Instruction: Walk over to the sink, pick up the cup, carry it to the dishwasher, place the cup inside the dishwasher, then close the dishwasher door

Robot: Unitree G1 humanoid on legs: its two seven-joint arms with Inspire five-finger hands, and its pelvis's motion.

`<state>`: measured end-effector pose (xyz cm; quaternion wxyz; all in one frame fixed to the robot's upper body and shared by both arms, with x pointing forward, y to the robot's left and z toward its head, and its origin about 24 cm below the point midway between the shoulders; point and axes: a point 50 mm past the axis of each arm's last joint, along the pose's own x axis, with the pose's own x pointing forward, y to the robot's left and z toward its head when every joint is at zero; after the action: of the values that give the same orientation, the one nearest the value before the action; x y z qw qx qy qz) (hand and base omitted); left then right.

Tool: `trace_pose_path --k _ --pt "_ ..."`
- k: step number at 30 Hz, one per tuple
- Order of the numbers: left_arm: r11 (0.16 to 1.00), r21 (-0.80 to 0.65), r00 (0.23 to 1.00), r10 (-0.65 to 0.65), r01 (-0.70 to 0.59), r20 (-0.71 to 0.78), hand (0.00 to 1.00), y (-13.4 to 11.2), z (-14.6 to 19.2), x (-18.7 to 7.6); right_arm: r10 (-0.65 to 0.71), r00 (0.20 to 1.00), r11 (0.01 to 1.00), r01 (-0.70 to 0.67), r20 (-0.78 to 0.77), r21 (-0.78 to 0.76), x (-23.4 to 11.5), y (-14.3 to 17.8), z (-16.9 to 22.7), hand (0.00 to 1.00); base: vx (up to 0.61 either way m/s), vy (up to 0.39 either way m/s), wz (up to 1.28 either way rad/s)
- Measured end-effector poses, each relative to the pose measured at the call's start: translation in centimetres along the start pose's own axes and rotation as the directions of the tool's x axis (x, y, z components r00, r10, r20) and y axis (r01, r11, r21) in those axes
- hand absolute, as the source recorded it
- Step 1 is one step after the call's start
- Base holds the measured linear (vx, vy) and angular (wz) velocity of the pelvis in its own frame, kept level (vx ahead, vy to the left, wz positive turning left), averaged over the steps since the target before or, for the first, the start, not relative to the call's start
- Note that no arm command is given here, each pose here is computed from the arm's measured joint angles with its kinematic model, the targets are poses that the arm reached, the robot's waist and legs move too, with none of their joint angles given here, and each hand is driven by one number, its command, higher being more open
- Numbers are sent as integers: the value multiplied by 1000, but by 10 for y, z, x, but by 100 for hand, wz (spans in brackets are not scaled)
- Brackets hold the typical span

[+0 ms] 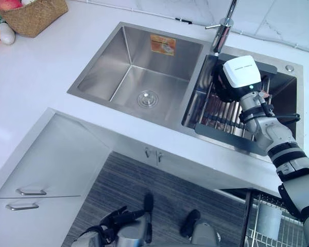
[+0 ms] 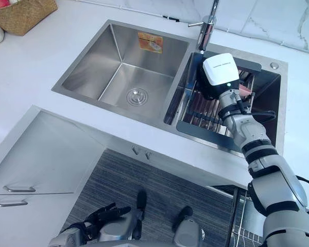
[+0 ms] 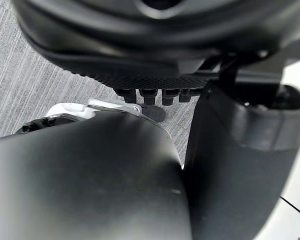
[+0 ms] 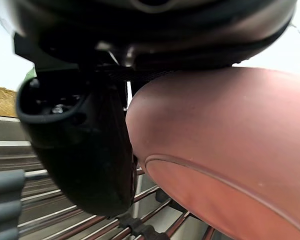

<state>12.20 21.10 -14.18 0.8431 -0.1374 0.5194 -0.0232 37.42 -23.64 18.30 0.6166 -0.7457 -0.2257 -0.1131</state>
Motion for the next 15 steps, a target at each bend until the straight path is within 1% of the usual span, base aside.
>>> trace_pose_path --k 4,8,11,12,13,14,15 --pt "1000 0 1000 0 0 0 100 0 0 0 9 1000 1000 -10 -26 -5 -1 2 -3 0 6 -13 -2" --pt "1000 0 1000 3 -3 -2 100 0 0 0 18 996 999 -14 -85 45 -3 5 -8 0 1 -16 -12" --pt "1000 -1 1000 13 -13 -5 100 0 -1 0 -2 982 982 38 -187 185 -8 8 -13 0 7 -6 -17" --pt "1000 -2 1000 19 -19 -9 100 1 -2 0 -6 970 961 73 -245 266 -11 10 -16 0 6 0 -10" --pt "1000 -3 1000 21 -21 -12 100 0 -2 0 -11 948 925 131 -318 357 -15 10 -19 0 4 0 -12" --pt "1000 -4 1000 22 -22 -13 100 0 -2 0 -15 934 899 168 -356 404 -17 10 -20 0 2 -2 -20" --pt "1000 -6 1000 27 -27 -16 100 0 -3 0 -36 899 817 278 -436 505 -21 7 -21 0 5 -7 -19"
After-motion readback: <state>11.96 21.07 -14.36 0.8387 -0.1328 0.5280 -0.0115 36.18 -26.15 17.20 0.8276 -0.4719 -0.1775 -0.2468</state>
